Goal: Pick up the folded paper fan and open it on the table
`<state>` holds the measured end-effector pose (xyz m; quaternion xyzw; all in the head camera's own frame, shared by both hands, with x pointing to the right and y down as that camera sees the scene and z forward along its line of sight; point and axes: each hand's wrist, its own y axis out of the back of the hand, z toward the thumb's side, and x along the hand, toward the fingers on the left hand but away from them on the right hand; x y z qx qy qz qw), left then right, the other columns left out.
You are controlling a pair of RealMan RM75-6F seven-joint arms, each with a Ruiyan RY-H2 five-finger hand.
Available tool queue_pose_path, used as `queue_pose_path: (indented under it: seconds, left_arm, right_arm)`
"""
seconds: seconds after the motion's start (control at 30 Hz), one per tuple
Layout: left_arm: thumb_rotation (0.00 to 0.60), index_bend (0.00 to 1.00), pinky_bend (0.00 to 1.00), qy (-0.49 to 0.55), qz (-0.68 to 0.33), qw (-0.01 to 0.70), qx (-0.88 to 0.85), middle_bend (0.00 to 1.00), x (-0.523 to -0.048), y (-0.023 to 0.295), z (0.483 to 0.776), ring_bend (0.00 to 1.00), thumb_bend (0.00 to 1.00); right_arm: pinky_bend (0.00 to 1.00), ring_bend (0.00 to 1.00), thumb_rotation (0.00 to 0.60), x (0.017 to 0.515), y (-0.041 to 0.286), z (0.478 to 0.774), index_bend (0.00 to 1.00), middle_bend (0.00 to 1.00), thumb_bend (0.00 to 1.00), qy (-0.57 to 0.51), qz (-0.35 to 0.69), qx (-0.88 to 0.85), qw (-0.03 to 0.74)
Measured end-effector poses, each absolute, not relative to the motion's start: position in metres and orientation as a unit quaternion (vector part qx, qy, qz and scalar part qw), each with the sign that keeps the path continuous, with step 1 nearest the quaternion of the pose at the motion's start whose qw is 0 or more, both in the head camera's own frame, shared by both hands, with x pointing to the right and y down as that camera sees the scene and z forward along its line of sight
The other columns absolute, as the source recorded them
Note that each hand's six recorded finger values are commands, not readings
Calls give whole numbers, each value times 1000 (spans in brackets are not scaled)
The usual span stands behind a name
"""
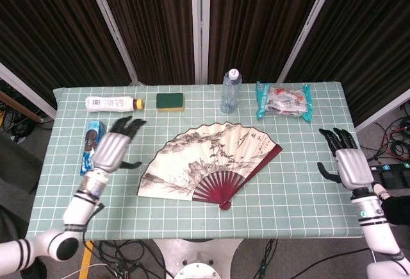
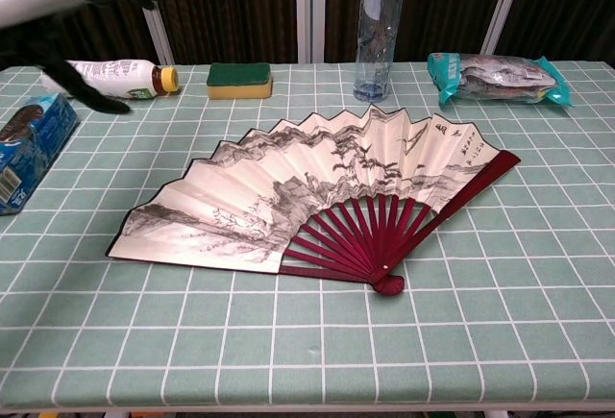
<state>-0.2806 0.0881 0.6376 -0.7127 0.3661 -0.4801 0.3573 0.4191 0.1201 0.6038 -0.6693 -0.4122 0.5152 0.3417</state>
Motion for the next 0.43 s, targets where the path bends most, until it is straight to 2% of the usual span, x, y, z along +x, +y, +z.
queue_pose_path:
  seconds: [0.2, 0.3, 0.43]
  left_arm:
    - [600, 170, 110, 438, -551, 359, -613, 145, -398, 121, 612, 56, 0]
    - [600, 177, 110, 448, -577, 355, -583, 147, -432, 148, 600, 57, 0]
    - [600, 186, 110, 452, -599, 348, -562, 155, -454, 183, 588, 57, 0]
  right_arm:
    - [0, 0, 600, 447, 139, 574, 107, 130, 300, -437, 502, -665, 340]
    - [0, 0, 600, 453, 153, 567, 117, 132, 300, -440, 511, -654, 342]
    - [0, 0, 600, 455, 172, 562, 123, 133, 301, -445, 521, -646, 335]
